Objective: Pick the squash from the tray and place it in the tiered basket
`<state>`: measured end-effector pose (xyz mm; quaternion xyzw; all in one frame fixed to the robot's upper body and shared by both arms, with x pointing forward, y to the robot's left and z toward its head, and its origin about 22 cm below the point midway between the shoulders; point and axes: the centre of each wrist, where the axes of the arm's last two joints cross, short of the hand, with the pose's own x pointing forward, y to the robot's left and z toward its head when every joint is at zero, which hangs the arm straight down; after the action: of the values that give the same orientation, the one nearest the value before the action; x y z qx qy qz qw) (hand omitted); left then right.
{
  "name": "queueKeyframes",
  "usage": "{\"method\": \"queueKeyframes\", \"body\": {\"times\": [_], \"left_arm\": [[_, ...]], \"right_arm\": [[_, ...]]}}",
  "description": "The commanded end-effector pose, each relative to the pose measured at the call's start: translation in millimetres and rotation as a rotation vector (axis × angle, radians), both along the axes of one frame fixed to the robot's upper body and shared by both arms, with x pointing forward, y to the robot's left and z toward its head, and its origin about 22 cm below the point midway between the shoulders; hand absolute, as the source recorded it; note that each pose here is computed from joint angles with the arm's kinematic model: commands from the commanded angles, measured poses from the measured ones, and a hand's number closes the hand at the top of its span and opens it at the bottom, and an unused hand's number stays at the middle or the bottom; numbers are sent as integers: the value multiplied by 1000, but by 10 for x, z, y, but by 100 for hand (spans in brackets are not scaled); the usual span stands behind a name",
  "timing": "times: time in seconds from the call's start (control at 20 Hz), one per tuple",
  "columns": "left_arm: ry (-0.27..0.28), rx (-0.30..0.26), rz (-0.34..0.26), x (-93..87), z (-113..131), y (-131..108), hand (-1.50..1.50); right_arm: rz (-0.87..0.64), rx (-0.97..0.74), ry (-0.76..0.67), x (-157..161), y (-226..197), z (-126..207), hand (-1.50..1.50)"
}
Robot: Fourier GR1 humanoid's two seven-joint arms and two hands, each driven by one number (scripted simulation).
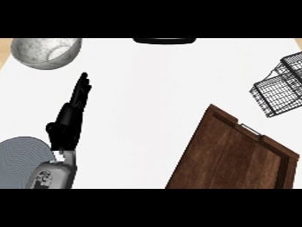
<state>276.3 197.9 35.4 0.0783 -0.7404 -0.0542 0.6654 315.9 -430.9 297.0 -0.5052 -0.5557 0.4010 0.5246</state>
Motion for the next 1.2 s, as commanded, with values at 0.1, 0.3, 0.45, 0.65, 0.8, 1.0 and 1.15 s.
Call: {"method": "queueKeyframes", "body": {"times": [0.1, 0.3, 0.45, 0.65, 0.8, 1.0, 1.15], "left_arm": [[1, -14, 5, 57, -107, -58, 0], [17, -15, -3, -111, -35, 213, 0], [-4, -3, 4, -213, -63, 14, 0], [-11, 7, 21, -109, -16, 65, 0], [13, 8, 8, -28, -38, 73, 0], [-5, 7, 35, -1, -50, 226, 0], [4, 5, 0, 18, -64, -40, 0]], "right_arm": [[-31, 20, 51, 304, -195, -187, 150], [-82, 285, 105, 350, -297, -381, -150], [-44, 386, 73, 340, -464, -472, -150], [-48, 545, 2, 318, -617, -534, -150], [-115, 667, -112, 331, -636, -342, -150], [-252, 716, -166, -44, -1095, -182, -150], [-315, 821, -181, -290, -1409, -241, -150]]}}
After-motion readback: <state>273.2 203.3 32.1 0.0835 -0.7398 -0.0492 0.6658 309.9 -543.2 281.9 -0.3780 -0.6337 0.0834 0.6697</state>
